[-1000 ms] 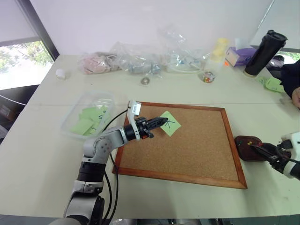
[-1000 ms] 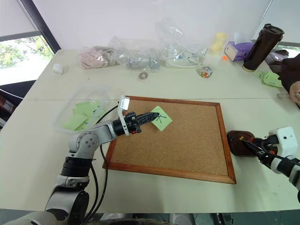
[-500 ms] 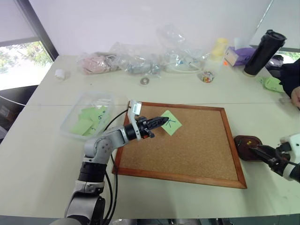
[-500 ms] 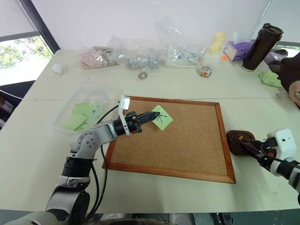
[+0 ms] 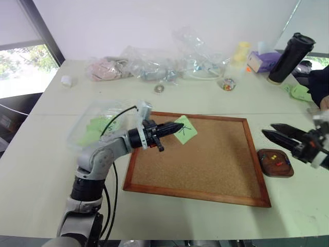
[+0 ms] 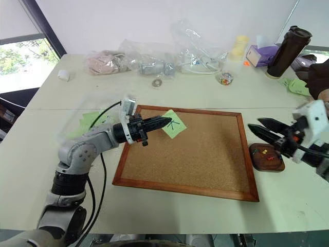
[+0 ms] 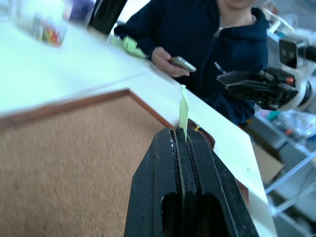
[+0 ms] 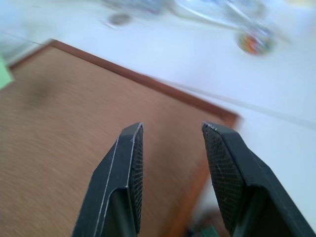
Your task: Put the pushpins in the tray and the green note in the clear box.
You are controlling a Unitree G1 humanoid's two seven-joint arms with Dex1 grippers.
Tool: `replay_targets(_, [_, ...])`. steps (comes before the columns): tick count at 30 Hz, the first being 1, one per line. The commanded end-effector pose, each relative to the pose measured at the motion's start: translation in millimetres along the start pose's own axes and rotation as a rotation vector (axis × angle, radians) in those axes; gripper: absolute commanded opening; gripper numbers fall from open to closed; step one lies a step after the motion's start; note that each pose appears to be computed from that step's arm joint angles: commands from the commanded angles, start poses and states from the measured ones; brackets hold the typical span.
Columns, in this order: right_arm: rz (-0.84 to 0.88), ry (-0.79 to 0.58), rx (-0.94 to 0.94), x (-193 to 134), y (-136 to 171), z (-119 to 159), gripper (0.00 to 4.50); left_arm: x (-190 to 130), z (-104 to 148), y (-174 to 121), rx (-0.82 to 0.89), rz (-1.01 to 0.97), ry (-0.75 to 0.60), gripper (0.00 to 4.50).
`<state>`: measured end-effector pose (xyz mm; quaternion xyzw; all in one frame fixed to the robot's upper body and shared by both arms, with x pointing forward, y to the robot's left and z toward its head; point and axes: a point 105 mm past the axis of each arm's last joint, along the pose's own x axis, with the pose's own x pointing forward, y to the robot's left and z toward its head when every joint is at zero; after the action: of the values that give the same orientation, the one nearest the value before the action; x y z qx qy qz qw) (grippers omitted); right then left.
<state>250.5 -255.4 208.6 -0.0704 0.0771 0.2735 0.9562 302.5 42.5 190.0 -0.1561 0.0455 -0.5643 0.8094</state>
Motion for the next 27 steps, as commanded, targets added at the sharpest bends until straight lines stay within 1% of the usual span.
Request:
replay_targets(1, [0.116,-0.02,-0.051,18.5,25.7,12.3,1.88,-17.4,46.3,-4.5,0.107,0.075,-0.123,0.0])
replay_targets(4, [0.179,-0.01,-0.074,28.8,38.0,12.7,1.88,-33.8,63.7,3.7,0.153,0.185,-0.164,0.0])
replay_targets(6, [0.225,-0.008,-0.078,37.6,45.7,11.8,1.88,-58.3,73.9,18.1,0.19,0.31,-0.183,0.0])
replay_targets(8, [0.253,-0.003,-0.085,44.6,48.9,10.3,1.88,-83.5,78.8,31.5,0.239,0.432,-0.174,0.0])
replay_targets(9, [0.258,-0.001,-0.088,46.5,49.3,9.6,1.88,-90.6,79.6,34.8,0.251,0.466,-0.168,0.0])
replay_targets(10, [0.26,0.002,-0.089,47.9,49.0,8.8,1.88,-95.7,79.5,36.7,0.258,0.487,-0.159,0.0])
replay_targets(11, [0.272,0.007,-0.097,49.9,49.2,7.6,1.88,-110.7,76.9,42.8,0.262,0.538,-0.14,0.0])
replay_targets(13, [0.286,0.012,-0.107,52.2,49.4,5.9,1.88,-128.0,73.8,48.7,0.266,0.593,-0.116,0.0])
replay_targets(16, [0.302,0.007,-0.116,58.1,49.0,5.7,1.88,-162.5,62.4,63.7,0.257,0.697,-0.057,0.0])
replay_targets(18, [0.309,0.008,-0.123,61.0,49.6,4.3,1.88,-175.9,56.2,71.2,0.235,0.734,-0.042,0.0])
replay_targets(21, [0.315,0.013,-0.134,62.3,51.0,1.7,1.88,-186.4,50.1,79.9,0.213,0.777,-0.039,0.0])
replay_targets(24, [0.318,0.01,-0.135,61.8,51.6,1.6,1.94,-191.0,45.5,83.9,0.209,0.793,-0.023,0.96])
replay_targets(27, [0.313,0.019,-0.143,59.9,50.5,-0.1,1.94,-187.5,47.6,78.1,0.168,0.736,-0.052,2.35])
